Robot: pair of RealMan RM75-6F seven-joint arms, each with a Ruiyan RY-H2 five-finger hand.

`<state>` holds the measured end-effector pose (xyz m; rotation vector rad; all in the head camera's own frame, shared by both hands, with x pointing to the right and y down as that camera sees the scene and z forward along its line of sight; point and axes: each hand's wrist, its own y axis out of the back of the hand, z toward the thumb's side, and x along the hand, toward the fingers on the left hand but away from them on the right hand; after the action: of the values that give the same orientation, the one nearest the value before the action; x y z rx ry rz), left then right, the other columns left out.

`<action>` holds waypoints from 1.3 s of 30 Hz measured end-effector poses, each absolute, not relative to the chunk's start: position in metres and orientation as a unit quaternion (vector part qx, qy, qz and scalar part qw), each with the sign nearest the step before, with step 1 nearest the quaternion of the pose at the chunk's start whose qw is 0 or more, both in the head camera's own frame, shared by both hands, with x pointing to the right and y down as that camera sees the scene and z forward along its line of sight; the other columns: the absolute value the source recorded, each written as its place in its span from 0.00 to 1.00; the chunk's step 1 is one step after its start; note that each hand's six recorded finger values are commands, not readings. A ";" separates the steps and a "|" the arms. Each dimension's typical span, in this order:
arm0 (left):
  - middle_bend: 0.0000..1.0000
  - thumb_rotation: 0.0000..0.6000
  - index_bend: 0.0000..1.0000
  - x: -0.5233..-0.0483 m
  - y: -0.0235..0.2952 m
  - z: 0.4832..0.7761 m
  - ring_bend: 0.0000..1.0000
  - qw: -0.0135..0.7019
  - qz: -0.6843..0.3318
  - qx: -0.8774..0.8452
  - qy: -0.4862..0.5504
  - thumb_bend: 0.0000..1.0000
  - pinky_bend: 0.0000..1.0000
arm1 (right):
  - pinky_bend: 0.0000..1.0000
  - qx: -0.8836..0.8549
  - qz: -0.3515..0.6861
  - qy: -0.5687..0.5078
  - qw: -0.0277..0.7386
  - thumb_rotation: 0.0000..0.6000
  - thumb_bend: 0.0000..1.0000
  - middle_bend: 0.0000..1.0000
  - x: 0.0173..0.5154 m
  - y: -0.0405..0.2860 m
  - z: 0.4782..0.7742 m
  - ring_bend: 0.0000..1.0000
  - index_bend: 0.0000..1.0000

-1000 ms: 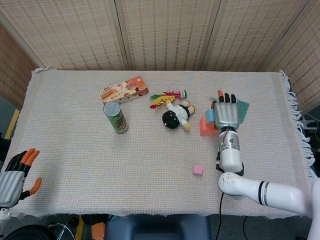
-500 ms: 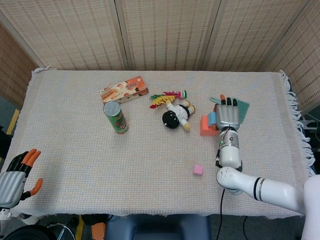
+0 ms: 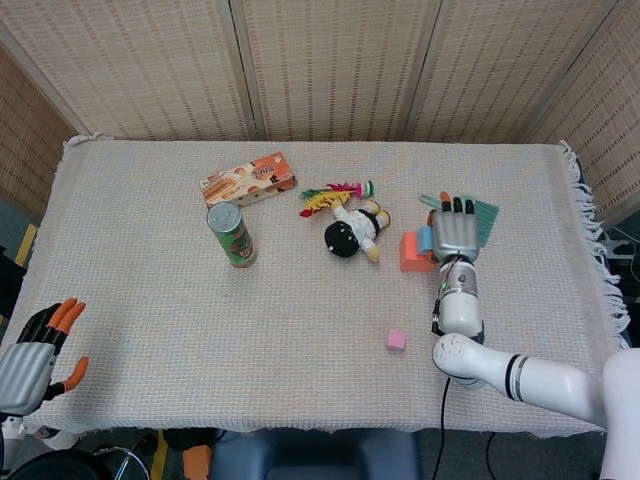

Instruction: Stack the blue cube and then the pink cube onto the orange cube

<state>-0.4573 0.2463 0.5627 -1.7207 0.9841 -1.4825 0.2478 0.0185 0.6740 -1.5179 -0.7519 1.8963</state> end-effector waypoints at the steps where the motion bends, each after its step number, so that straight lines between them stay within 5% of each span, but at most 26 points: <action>1: 0.00 1.00 0.00 -0.457 0.246 0.563 0.00 0.327 -0.566 -0.657 0.375 0.42 0.09 | 0.00 -0.570 0.713 -0.282 0.294 1.00 0.18 0.00 0.248 0.019 0.674 0.00 0.49; 39: 0.00 1.00 0.00 -0.456 0.247 0.563 0.00 0.324 -0.562 -0.664 0.371 0.42 0.09 | 0.00 -0.573 0.711 -0.287 0.291 1.00 0.18 0.00 0.241 0.024 0.679 0.00 0.46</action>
<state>-0.4562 0.2472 0.5628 -1.7414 0.9742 -1.4744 0.2414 0.0237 0.6789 -1.5279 -0.7644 1.8956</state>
